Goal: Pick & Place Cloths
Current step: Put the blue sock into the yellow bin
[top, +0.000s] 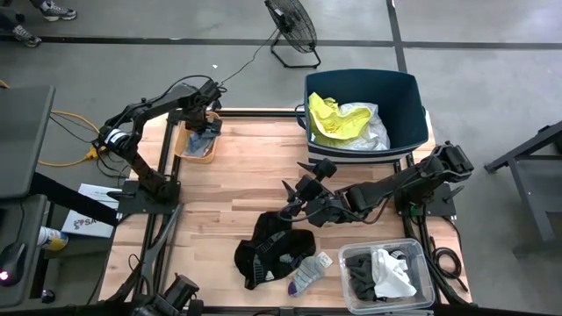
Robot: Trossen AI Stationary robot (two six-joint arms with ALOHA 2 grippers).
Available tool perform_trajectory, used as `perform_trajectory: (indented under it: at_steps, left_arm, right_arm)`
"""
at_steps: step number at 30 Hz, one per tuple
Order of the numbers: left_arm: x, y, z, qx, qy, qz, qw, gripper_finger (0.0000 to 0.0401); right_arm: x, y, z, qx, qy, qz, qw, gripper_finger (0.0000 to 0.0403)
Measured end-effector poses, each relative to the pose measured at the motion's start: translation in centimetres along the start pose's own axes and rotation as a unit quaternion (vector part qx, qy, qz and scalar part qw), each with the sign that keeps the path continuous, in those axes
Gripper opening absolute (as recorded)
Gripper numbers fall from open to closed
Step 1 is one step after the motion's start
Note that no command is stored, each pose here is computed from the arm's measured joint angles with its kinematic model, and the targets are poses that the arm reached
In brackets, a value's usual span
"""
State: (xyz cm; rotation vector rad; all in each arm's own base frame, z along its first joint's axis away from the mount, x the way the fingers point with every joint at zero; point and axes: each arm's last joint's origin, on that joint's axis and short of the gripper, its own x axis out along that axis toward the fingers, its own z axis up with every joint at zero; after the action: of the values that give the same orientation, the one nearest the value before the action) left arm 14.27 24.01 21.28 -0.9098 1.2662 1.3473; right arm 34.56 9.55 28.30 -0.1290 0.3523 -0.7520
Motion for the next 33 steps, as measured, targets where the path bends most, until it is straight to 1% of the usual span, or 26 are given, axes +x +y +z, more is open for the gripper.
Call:
perform_trajectory:
  at_steps: [4, 7, 11, 18, 21, 23, 25, 26, 28, 31, 33]
  left_arm:
    - [0.0, 0.0, 0.0, 0.003, -0.002, -0.001, 1.0, 0.0011]
    - [0.0, 0.0, 0.0, 0.009, 0.001, 0.0, 1.0, 0.0039]
    - [-0.1, 0.1, -0.2, 0.02, 0.008, 0.005, 1.0, 0.0091]
    - [-1.7, 0.7, -0.5, 0.025, -0.013, -0.008, 1.0, 0.0194]
    - [-3.0, 1.1, -0.6, 0.022, -0.03, -0.018, 0.999, 0.0228]
    - [-3.9, 1.4, -0.7, 0.02, -0.039, -0.025, 0.999, 0.0241]
    - [-4.7, 1.6, -0.8, 0.018, -0.049, -0.032, 0.998, 0.0246]
    - [-5.1, 1.6, -1.0, 0.02, -0.056, -0.043, 0.997, 0.0246]
    - [-5.8, 1.0, -1.2, 0.044, -0.07, -0.076, 0.994, 0.0239]
    - [-6.5, -0.5, -1.6, 0.094, -0.079, -0.148, 0.981, 0.0209]
    - [-6.9, -1.6, -2.0, 0.119, -0.088, -0.182, 0.972, 0.0176]
  right_arm:
    - [0.0, 0.0, 0.0, 0.0, 0.001, 0.004, 1.0, 0.032]
    - [0.0, 0.1, 0.0, 0.0, 0.003, 0.011, 1.0, 0.032]
    - [0.0, 0.1, 0.0, -0.001, 0.003, 0.011, 1.0, 0.032]
    - [0.0, 0.1, 0.0, -0.001, 0.003, 0.011, 1.0, 0.032]
    - [0.0, 0.1, 0.0, -0.002, 0.003, 0.011, 1.0, 0.032]
    - [0.0, 0.1, 0.0, -0.002, 0.003, 0.011, 1.0, 0.032]
    - [0.0, 0.1, 0.0, -0.002, 0.003, 0.011, 1.0, 0.032]
    - [0.0, 0.1, 0.0, -0.002, 0.003, 0.011, 1.0, 0.032]
    - [0.0, 0.1, 0.0, -0.002, 0.003, 0.011, 1.0, 0.032]
    - [0.0, 0.1, 0.0, -0.002, 0.003, 0.011, 1.0, 0.032]
    - [0.0, 0.1, 0.0, -0.002, 0.003, 0.011, 1.0, 0.032]
